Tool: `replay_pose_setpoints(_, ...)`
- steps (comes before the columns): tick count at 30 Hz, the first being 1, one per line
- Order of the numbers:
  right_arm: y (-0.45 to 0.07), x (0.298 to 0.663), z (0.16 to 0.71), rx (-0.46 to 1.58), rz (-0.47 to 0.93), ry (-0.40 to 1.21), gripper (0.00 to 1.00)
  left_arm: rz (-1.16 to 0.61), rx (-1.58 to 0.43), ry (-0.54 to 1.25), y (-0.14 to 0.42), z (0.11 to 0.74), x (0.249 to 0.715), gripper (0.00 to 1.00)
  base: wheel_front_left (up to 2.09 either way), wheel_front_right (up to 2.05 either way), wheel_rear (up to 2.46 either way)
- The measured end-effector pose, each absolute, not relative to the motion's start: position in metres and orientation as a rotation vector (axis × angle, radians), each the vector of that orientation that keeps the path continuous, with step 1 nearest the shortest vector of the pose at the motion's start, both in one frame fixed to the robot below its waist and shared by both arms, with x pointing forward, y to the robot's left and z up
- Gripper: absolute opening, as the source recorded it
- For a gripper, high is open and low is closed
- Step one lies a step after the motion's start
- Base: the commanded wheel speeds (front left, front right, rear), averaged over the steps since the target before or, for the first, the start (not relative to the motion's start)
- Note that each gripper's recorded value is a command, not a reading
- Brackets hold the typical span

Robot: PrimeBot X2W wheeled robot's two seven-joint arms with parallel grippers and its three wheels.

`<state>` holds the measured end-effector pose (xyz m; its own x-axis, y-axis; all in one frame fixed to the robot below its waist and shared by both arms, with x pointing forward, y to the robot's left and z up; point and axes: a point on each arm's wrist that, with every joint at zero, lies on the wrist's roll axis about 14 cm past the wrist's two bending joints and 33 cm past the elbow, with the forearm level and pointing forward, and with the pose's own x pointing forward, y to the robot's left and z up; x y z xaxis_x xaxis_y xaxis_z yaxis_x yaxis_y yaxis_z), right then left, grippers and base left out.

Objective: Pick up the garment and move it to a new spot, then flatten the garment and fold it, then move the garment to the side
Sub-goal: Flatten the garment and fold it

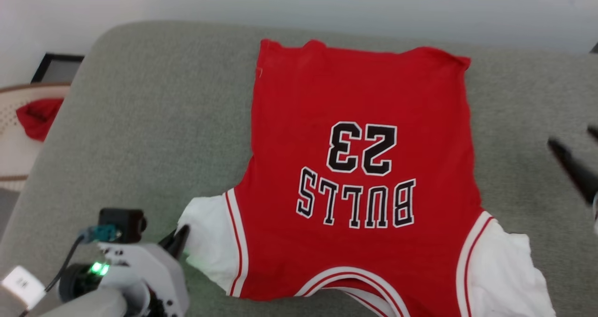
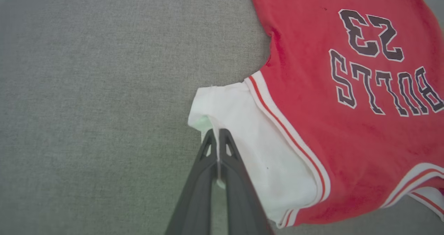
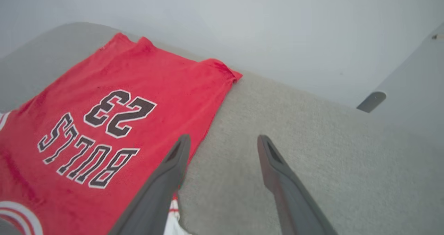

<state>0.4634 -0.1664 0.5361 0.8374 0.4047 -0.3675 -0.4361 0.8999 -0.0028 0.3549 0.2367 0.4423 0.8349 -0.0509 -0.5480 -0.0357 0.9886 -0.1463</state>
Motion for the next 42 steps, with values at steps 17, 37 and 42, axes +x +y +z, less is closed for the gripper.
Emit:
replay_pose_setpoints(17,-0.131,0.616,0.462,-0.003,0.385,0.625,1.00,-0.043,-0.165,0.612,0.224,0.417,0.386,0.00,0.00,0.00,0.00)
replay_pose_setpoints(37,-0.076,0.664,0.372,0.048,0.385,0.914,0.00,0.042,-0.198,0.688,0.247,0.382,0.374,0.00,0.00,0.00,0.00)
replay_pose_setpoints(42,-0.072,0.667,0.370,0.049,0.382,0.910,0.00,0.047,-0.199,0.692,0.251,0.378,0.374,0.00,0.00,0.00,0.00)
